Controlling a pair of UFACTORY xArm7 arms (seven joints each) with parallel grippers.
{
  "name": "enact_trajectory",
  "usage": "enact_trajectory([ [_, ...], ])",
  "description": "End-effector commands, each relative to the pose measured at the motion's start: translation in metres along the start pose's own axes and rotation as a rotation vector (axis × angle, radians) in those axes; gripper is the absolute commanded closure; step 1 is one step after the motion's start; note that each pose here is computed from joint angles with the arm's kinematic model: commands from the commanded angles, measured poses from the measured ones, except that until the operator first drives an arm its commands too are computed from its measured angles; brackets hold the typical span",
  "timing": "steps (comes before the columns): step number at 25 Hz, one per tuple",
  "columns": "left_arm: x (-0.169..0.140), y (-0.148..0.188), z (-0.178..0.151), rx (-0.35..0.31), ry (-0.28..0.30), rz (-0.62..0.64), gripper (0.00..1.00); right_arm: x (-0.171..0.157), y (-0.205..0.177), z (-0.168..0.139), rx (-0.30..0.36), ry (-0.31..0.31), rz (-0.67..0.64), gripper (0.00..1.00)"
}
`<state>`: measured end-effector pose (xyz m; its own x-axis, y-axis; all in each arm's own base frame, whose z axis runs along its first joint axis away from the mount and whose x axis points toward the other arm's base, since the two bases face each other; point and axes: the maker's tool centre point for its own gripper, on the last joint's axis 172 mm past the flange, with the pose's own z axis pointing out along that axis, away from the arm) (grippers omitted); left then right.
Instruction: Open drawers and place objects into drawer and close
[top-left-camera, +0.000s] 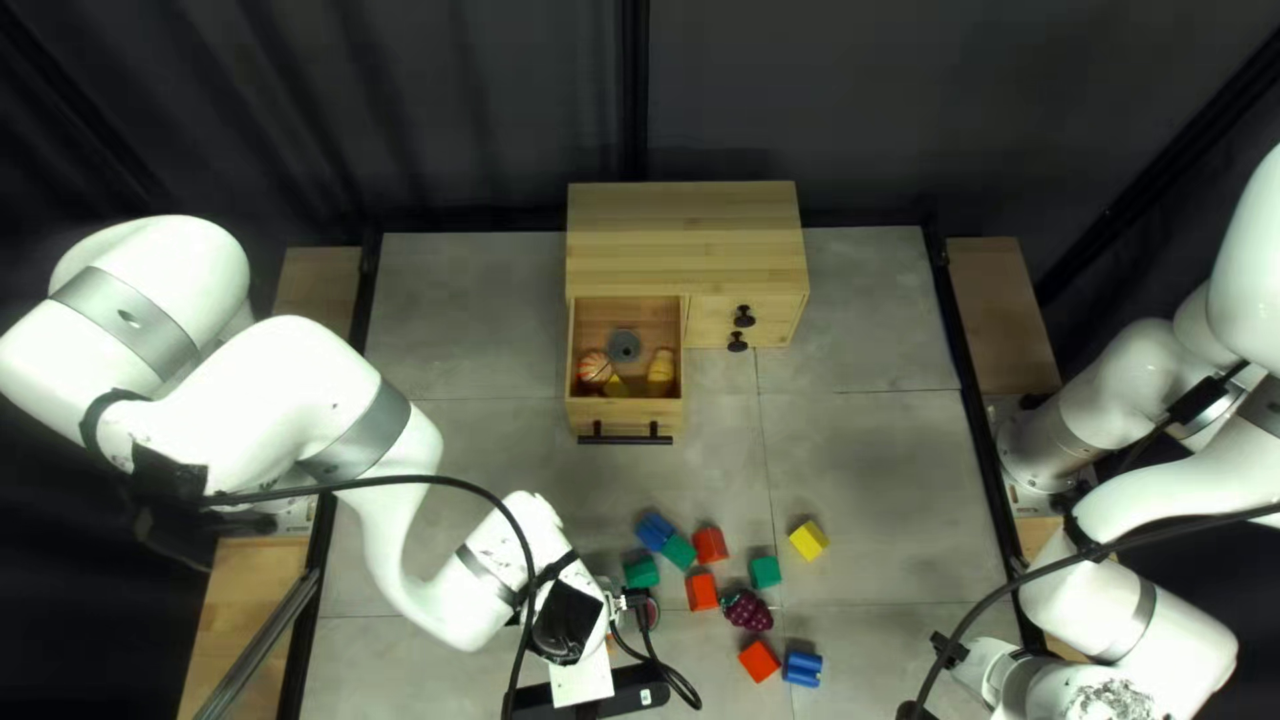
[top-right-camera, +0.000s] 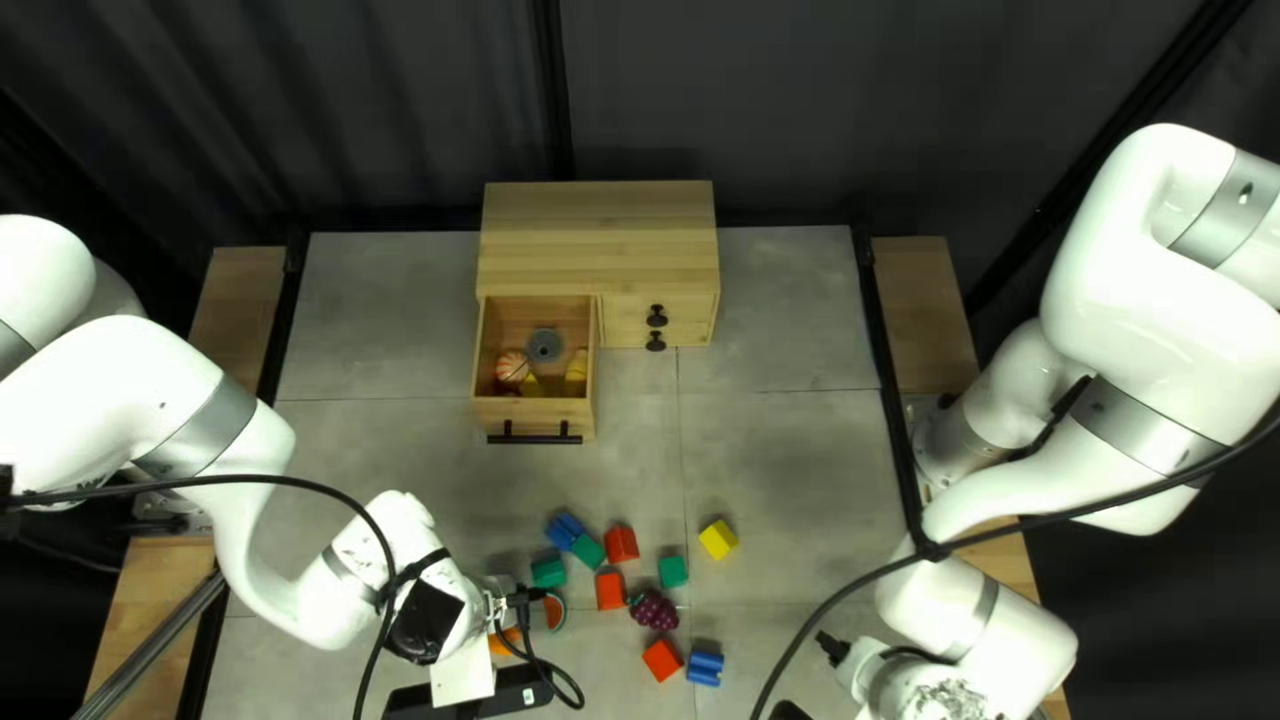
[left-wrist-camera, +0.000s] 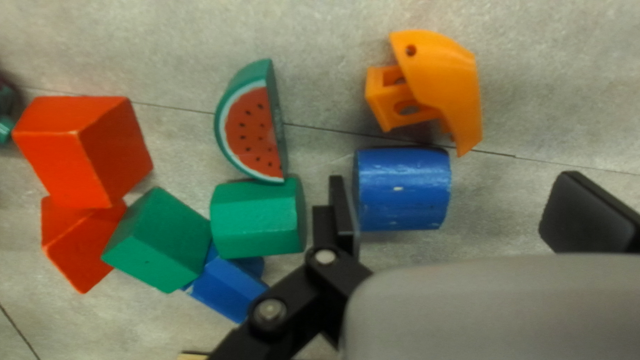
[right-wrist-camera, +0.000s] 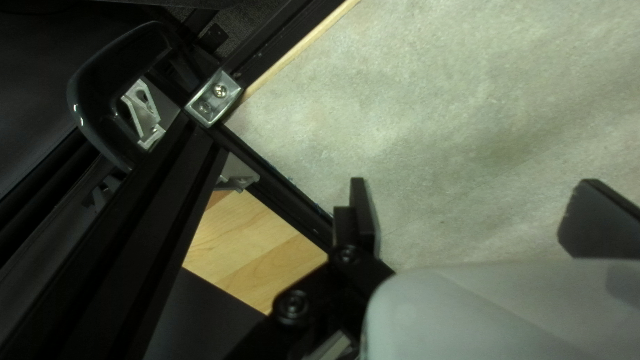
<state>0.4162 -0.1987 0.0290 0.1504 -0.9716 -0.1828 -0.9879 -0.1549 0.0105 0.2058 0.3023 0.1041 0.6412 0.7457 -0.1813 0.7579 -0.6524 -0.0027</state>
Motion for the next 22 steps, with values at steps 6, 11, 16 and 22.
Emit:
enact_trajectory([
  [6,-0.002,0.002,0.007,-0.004,0.013,-0.001,0.0,0.0,0.0,0.0,0.0,0.0,0.0,0.0],
  [11,-0.004,0.003,0.009,-0.008,0.015,0.0,0.3,0.0,0.0,0.0,0.0,0.0,0.0,0.0],
  [16,-0.003,0.003,0.009,-0.01,0.014,0.003,0.98,0.0,0.0,0.0,0.0,0.0,0.0,0.0],
  [22,-0.004,0.002,-0.004,-0.01,0.003,0.0,1.0,0.0,0.0,0.0,0.0,0.0,0.0,0.0],
])
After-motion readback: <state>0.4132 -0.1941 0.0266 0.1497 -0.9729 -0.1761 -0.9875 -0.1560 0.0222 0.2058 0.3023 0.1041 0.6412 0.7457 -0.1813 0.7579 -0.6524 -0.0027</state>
